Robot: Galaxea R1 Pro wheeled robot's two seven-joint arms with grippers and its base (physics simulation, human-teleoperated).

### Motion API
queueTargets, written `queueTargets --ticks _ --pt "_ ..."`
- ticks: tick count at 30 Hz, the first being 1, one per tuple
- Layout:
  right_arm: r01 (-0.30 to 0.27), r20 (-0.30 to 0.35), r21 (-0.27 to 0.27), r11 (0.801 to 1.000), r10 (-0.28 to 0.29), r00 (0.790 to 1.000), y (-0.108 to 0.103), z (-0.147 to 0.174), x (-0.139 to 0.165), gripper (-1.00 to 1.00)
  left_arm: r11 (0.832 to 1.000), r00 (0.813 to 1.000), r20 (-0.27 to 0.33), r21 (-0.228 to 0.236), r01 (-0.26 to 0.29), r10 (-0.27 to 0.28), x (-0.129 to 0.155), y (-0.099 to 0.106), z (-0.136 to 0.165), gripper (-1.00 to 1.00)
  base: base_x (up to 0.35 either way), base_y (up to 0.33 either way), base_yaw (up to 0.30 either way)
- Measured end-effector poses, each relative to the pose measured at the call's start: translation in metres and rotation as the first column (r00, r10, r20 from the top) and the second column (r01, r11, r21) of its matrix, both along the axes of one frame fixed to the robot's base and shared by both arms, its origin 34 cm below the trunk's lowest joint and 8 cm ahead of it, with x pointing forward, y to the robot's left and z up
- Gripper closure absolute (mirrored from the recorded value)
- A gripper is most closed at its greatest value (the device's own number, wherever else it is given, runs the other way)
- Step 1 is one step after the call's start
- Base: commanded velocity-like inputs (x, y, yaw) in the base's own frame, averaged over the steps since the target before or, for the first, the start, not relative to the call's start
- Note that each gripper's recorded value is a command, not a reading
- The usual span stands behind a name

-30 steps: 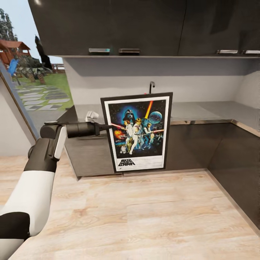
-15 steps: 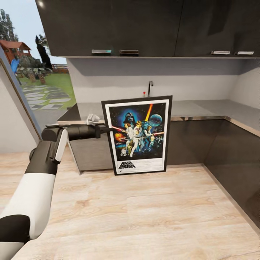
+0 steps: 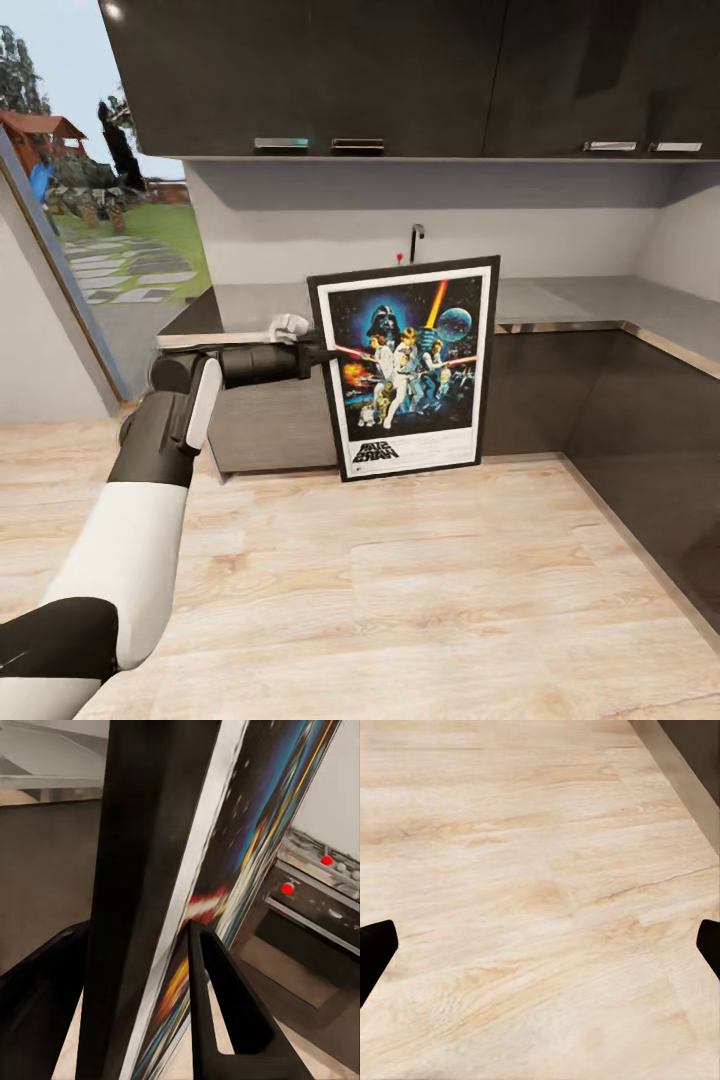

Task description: Pick up the poster from the kitchen countertop and hang it on one of the wall nails in the kitchen.

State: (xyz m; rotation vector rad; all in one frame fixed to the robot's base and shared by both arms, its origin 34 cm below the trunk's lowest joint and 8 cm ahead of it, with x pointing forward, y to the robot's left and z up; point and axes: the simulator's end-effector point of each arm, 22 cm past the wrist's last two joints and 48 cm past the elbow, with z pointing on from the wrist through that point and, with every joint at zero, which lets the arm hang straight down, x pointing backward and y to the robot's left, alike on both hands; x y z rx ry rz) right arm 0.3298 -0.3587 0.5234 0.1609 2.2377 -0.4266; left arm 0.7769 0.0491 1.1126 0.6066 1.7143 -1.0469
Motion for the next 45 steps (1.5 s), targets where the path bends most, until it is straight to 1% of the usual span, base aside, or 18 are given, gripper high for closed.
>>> queueTargets --ticks 5,9,11,14,16,18,21,22,23,26,29,30,33,35,37,40,43,45 --pt "0.018 0.025 0.015 1.000 -0.018 1.000 0.032 0.003 0.026 -1.00 0.999 0.999 -0.008 -0.003 -0.035 0.035 0.005 -0.018 0.000 1.00 0.000 0.000 0.000" --pt "0.025 0.041 -0.050 0.998 -0.022 0.999 0.046 0.018 0.066 -1.00 0.999 0.999 -0.012 -0.004 -0.047 0.047 0.007 -0.027 0.001 1.00 0.000 0.000 0.000" --pt "0.035 0.049 -0.065 0.997 -0.032 0.998 0.050 0.024 0.076 -1.00 0.998 0.998 -0.013 0.003 -0.064 0.064 0.009 -0.027 -0.001 1.00 0.000 0.000 0.000" --pt "0.055 0.065 -0.078 0.995 -0.050 0.997 0.063 0.038 0.103 -1.00 0.988 0.987 -0.041 0.038 -0.151 0.153 0.022 -0.023 -0.018 1.00 0.000 0.000 0.000" --pt "0.062 0.066 -0.081 0.995 -0.056 0.996 0.067 0.045 0.116 -1.00 0.983 0.982 -0.054 0.049 -0.178 0.181 0.025 -0.022 -0.025 1.00 0.000 0.000 0.000" --pt "0.063 0.066 -0.083 0.995 -0.058 0.996 0.070 0.050 0.124 -1.00 0.981 0.980 -0.062 0.051 -0.186 0.189 0.025 -0.023 -0.028 1.00 0.000 0.000 0.000" --pt "0.033 0.076 -0.083 0.996 -0.027 0.997 0.084 0.061 0.144 -1.00 0.980 0.978 -0.077 0.055 -0.193 0.196 0.024 -0.026 -0.036 1.00 0.000 0.000 0.000" --pt "0.003 0.079 -0.092 0.996 0.005 0.997 0.097 0.069 0.155 -1.00 0.977 0.974 -0.085 0.064 -0.204 0.209 0.024 -0.025 -0.044 1.00 0.000 0.000 0.000" --pt "-0.002 0.081 -0.098 0.995 0.010 0.997 0.101 0.072 0.158 -1.00 0.975 0.972 -0.088 0.066 -0.211 0.216 0.024 -0.024 -0.045 1.00 0.000 0.000 0.000" --pt "-0.023 0.096 -0.128 0.992 0.036 0.995 0.120 0.087 0.168 -1.00 0.959 0.957 -0.091 0.095 -0.267 0.275 0.025 -0.013 -0.059 1.00 0.000 0.000 0.000" --pt "-0.045 0.118 -0.133 0.990 0.061 0.991 0.135 0.097 0.176 -1.00 0.953 0.951 -0.092 0.100 -0.287 0.296 0.023 -0.009 -0.064 1.00 0.000 0.000 0.000" --pt "-0.056 0.131 -0.133 0.989 0.074 0.989 0.144 0.103 0.180 -1.00 0.951 0.948 -0.096 0.098 -0.294 0.303 0.020 -0.007 -0.069 1.00 0.000 0.000 0.000" --pt "-0.058 0.152 -0.131 0.990 0.078 0.985 0.154 0.112 0.185 -1.00 0.954 0.948 -0.115 0.072 -0.289 0.296 0.012 -0.009 -0.074 1.00 0.000 0.000 0.000" --pt "-0.053 0.153 -0.137 0.989 0.074 0.986 0.157 0.116 0.187 -1.00 0.952 0.945 -0.123 0.058 -0.299 0.304 0.010 -0.007 -0.075 1.00 0.000 0.000 0.000" --pt "-0.060 0.127 -0.152 0.987 0.079 0.989 0.159 0.116 0.187 -1.00 0.941 0.930 -0.142 0.064 -0.333 0.338 0.011 -0.001 -0.083 1.00 0.000 0.000 0.000" --pt "-0.083 0.106 -0.165 0.983 0.101 0.989 0.167 0.119 0.190 -1.00 0.930 0.913 -0.176 0.060 -0.363 0.368 0.009 0.001 -0.092 1.00 0.000 0.000 0.000" --pt "-0.100 0.133 -0.177 0.979 0.124 0.983 0.183 0.143 0.205 -1.00 0.918 0.890 -0.233 0.035 -0.394 0.391 0.003 -0.011 -0.097 1.00 0.000 0.000 0.000" --pt "-0.098 0.139 -0.182 0.978 0.125 0.982 0.186 0.150 0.209 -1.00 0.913 0.885 -0.233 0.035 -0.406 0.403 0.001 -0.019 -0.094 1.00 0.000 0.000 0.000"
